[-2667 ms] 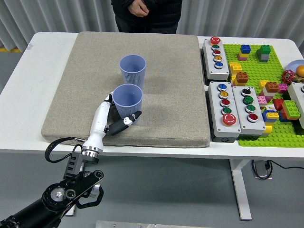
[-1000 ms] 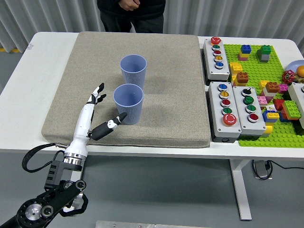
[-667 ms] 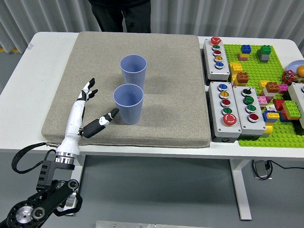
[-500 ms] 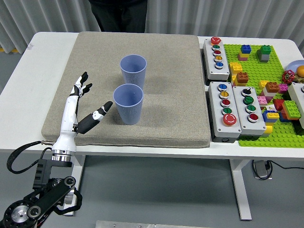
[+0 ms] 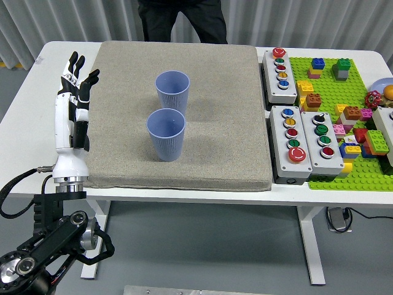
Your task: Pick cup pour cup place
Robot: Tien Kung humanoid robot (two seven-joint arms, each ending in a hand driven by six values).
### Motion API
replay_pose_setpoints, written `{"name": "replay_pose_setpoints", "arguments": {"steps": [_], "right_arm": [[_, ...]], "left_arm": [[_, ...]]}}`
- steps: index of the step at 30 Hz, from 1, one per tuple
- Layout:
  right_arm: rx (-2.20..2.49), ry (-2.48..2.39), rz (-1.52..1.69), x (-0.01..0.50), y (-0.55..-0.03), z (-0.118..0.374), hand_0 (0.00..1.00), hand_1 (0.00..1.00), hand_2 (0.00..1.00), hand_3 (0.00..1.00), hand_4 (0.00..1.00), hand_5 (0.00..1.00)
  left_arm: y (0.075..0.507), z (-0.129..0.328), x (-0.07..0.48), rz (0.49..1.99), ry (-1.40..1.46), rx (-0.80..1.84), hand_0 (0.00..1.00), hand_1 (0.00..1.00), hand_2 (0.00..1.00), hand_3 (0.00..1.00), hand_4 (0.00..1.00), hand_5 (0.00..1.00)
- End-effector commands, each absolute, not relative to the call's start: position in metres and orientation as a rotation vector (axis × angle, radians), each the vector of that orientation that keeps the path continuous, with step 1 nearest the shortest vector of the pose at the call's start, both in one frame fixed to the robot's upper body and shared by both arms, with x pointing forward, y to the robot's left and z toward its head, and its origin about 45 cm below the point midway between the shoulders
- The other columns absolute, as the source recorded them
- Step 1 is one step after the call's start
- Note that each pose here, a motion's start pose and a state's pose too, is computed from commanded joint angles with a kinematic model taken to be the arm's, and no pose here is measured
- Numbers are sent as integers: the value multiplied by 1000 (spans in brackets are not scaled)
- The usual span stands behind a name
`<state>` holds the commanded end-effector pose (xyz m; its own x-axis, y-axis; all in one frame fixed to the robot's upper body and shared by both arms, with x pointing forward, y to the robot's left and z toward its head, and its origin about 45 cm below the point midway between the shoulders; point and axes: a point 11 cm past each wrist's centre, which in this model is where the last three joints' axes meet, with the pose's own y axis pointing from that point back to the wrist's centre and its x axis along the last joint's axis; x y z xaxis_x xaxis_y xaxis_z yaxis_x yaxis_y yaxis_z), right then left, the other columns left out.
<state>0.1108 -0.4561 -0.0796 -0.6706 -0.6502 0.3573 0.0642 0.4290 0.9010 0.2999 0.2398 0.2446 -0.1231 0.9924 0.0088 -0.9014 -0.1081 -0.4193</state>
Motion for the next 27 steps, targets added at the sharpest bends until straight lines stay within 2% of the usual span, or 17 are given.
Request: {"name": "replay_pose_setpoints", "arguments": {"steps": [2,3,8,15,27], "right_arm": [[494,-1977,-1288,111,-456,-79,675,620,570,560,2,157],[494,-1977,-1288,112,-456,-79,675,620,570,560,2,158],[494,-1981,-1290,113,-455,-79,675,620,570,560,2,158],[495,-1983,-1290,115,-455,-79,675,620,570,560,2,158],[495,-1978,-1289,113,-455,-80,675,619,570,559,2,163]], "left_arm": [[240,247,303,1664,-304,-356,727,763,934,929,790,998],[240,246,304,1666,-270,-369,720,746,919,883,764,998],[251,246,307,1723,-172,-452,720,746,919,883,764,998],[262,251,309,1802,-158,-504,730,756,924,897,763,998],[261,253,308,1795,-139,-518,734,758,929,904,747,998]]}}
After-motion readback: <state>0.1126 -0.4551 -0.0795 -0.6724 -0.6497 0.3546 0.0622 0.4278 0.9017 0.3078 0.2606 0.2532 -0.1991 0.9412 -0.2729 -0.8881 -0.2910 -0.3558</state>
